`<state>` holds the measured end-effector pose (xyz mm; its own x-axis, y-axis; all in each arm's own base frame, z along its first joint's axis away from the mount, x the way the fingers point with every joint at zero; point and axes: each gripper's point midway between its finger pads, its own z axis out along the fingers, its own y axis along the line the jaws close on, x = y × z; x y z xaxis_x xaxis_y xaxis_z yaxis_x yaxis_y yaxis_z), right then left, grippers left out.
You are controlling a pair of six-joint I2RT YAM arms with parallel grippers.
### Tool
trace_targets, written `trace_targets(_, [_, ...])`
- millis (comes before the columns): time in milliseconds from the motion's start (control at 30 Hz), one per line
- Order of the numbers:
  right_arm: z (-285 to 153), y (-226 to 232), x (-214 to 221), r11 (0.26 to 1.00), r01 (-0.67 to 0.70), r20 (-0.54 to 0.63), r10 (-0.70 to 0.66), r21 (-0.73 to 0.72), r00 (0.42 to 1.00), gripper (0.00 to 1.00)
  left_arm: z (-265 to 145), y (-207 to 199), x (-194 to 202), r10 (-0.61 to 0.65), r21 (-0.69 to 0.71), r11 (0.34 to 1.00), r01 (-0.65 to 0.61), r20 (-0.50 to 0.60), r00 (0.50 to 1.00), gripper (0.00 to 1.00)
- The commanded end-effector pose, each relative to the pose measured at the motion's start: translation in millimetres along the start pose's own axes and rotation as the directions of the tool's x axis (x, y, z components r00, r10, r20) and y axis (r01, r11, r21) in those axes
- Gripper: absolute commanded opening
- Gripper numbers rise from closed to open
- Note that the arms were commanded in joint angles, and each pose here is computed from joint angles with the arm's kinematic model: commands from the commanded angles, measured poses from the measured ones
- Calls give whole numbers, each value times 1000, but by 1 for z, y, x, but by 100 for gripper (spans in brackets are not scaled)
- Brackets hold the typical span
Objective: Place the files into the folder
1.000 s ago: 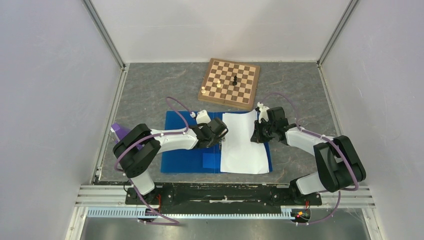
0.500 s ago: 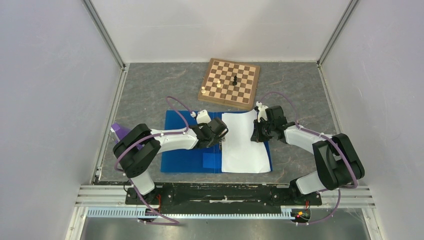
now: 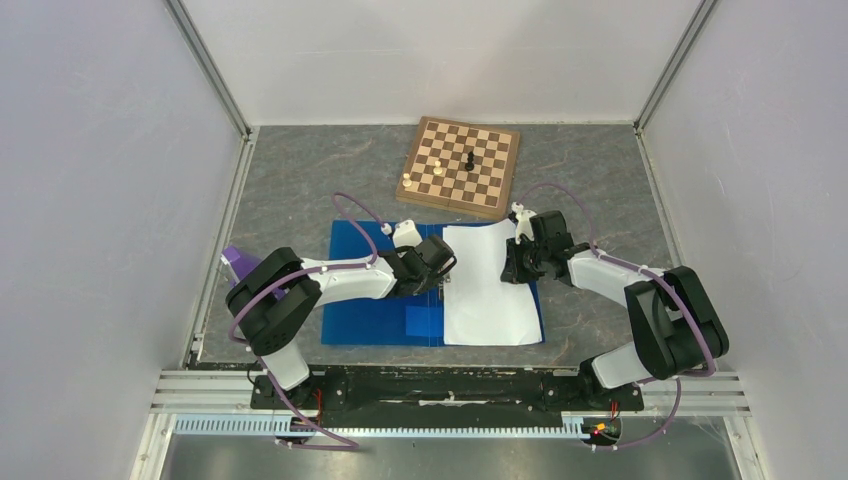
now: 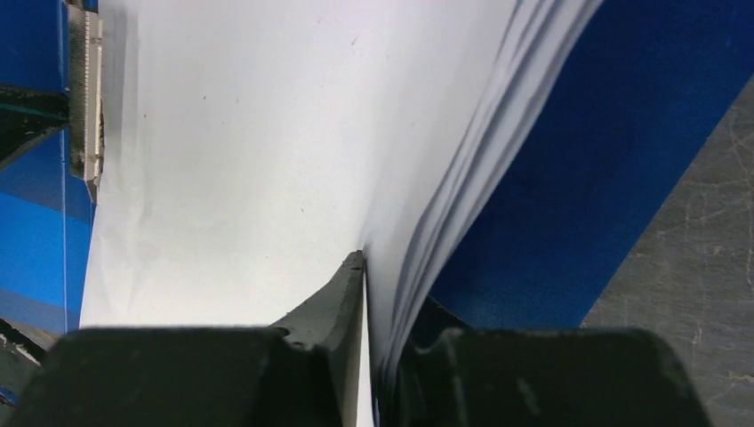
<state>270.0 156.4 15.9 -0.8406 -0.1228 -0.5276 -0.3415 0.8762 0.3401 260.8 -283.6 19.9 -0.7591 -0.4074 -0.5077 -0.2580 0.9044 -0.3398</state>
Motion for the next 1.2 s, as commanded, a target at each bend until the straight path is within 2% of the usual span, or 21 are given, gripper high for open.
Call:
trace_targets(0, [-4, -2, -23, 999, 23, 51, -25, 39, 998, 21, -1, -5, -7, 21, 6, 1000, -21, 19, 1000, 2])
trace_targets(100, [-7, -3, -26, 998, 20, 61, -23, 52, 998, 32, -2, -5, -7, 22, 7, 1000, -22, 20, 1000, 2])
trace_targets(267, [-11, -3, -29, 998, 10, 70, -15, 65, 997, 42, -2, -5, -7, 18, 7, 1000, -18, 22, 1000, 2])
trace_targets(633, [-25, -6, -29, 991, -60, 109, 47, 117, 993, 51, -3, -5, -7, 16, 8, 1000, -17, 22, 1000, 2])
trace_targets(1167, [-29, -20, -8, 977, -96, 85, 81, 191, 993, 63, -5, -8, -8, 7, 19, 1000, -7, 18, 1000, 2])
